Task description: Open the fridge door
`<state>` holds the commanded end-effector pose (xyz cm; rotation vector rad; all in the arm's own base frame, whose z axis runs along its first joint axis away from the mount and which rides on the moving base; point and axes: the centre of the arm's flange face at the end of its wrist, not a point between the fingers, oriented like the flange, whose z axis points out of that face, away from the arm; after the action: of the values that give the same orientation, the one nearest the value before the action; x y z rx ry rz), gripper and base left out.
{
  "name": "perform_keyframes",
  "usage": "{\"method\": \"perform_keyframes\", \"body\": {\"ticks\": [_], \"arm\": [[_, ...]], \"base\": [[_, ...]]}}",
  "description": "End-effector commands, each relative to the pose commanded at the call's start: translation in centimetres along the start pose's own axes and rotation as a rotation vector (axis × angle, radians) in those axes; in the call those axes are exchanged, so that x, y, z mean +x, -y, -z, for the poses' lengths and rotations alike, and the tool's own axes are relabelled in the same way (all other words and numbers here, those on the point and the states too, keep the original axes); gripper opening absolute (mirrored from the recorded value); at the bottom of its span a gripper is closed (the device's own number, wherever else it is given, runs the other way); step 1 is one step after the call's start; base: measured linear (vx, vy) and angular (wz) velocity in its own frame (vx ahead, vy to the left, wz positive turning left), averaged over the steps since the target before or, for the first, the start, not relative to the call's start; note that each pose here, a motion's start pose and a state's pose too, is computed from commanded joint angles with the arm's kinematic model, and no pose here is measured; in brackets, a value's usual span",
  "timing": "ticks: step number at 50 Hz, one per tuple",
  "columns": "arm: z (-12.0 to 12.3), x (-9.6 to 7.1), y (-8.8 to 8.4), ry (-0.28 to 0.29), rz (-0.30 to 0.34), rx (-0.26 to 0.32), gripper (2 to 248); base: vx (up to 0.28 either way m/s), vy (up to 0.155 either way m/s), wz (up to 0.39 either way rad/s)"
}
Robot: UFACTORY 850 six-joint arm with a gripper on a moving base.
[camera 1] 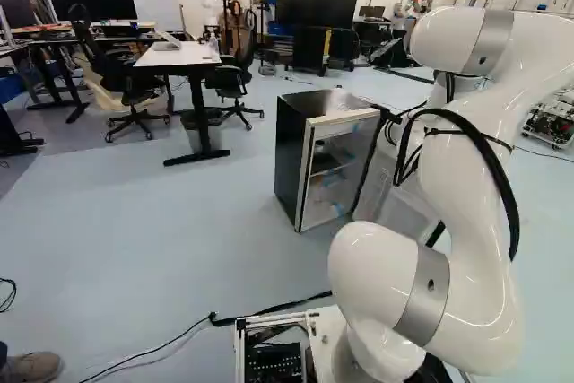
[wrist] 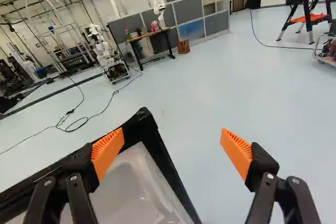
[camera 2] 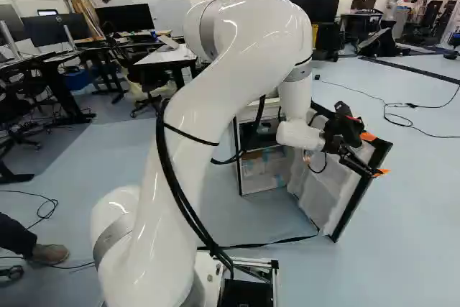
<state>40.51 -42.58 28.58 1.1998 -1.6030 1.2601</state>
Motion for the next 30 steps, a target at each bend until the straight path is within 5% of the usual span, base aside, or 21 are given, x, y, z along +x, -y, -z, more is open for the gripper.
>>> {"method": "perform_keyframes", "body": {"ticks": [13,30], "arm": [[2.2,0.3,-1.6,0.019,0.028,0.009,247],[5.6,0.5,-2.9,0.048,0.096,0.101,247]], "base": [[0.0,0.0,0.0],[0.0,0.0,0.0]]}}
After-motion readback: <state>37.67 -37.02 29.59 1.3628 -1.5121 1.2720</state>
